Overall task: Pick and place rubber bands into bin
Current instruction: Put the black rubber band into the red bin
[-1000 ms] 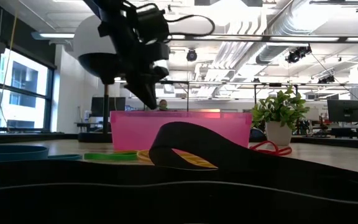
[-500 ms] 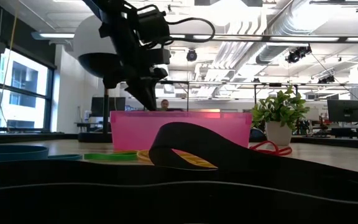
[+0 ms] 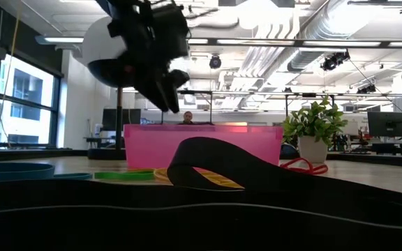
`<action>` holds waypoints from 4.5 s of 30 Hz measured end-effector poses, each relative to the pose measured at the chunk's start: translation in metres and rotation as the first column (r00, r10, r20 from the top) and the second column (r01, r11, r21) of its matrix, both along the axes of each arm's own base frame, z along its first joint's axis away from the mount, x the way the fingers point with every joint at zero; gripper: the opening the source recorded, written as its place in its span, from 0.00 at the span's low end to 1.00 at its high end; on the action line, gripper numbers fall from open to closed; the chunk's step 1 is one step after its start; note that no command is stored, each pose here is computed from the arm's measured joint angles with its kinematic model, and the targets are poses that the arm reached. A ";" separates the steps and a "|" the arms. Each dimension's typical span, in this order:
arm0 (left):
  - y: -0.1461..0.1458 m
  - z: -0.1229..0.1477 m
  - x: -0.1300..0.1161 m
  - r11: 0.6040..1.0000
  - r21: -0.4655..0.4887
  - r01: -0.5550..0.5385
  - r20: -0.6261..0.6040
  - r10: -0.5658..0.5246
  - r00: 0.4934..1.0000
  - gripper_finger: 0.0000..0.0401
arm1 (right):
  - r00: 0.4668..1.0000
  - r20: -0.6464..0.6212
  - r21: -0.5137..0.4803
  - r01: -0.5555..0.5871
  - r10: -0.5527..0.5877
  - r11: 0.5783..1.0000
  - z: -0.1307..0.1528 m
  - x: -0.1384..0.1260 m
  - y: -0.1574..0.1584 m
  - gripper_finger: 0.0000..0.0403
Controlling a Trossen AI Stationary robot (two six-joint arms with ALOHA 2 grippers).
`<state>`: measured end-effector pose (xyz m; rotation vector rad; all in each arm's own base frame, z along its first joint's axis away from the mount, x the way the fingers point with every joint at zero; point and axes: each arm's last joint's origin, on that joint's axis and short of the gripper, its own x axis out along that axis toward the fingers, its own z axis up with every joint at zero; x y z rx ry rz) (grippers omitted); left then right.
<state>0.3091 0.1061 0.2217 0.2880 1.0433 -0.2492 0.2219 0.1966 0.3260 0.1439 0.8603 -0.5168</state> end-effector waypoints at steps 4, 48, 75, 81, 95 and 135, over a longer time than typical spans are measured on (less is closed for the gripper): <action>-0.030 0.021 -0.005 0.995 -0.016 0.094 0.016 -0.094 0.995 0.37 | 1.000 -0.009 0.193 0.017 -0.016 0.981 -0.039 -0.013 0.016 0.34; -0.122 0.079 -0.066 0.995 0.094 0.043 0.048 -0.047 0.998 0.28 | 0.949 -0.139 0.518 -0.174 0.283 0.838 -0.184 -0.026 -0.012 0.34; -0.140 0.079 -0.068 0.997 0.077 0.009 0.053 -0.013 0.998 0.28 | 0.925 -0.089 0.411 -0.303 0.369 0.859 -0.187 -0.024 -0.015 0.34; -0.140 0.079 -0.068 0.998 0.062 -0.015 0.051 0.012 0.999 0.28 | 0.920 -0.076 0.426 -0.318 0.383 0.847 -0.194 -0.020 -0.010 0.34; -0.139 0.079 -0.068 0.998 0.066 -0.018 0.053 0.014 0.998 0.28 | 0.933 -0.139 0.433 -0.244 0.332 0.868 -0.209 -0.020 -0.008 0.23; -0.140 0.090 -0.054 0.996 0.072 -0.058 0.241 0.040 0.970 0.28 | 0.960 0.179 -0.219 -0.174 0.215 0.960 -0.012 0.055 -0.097 0.00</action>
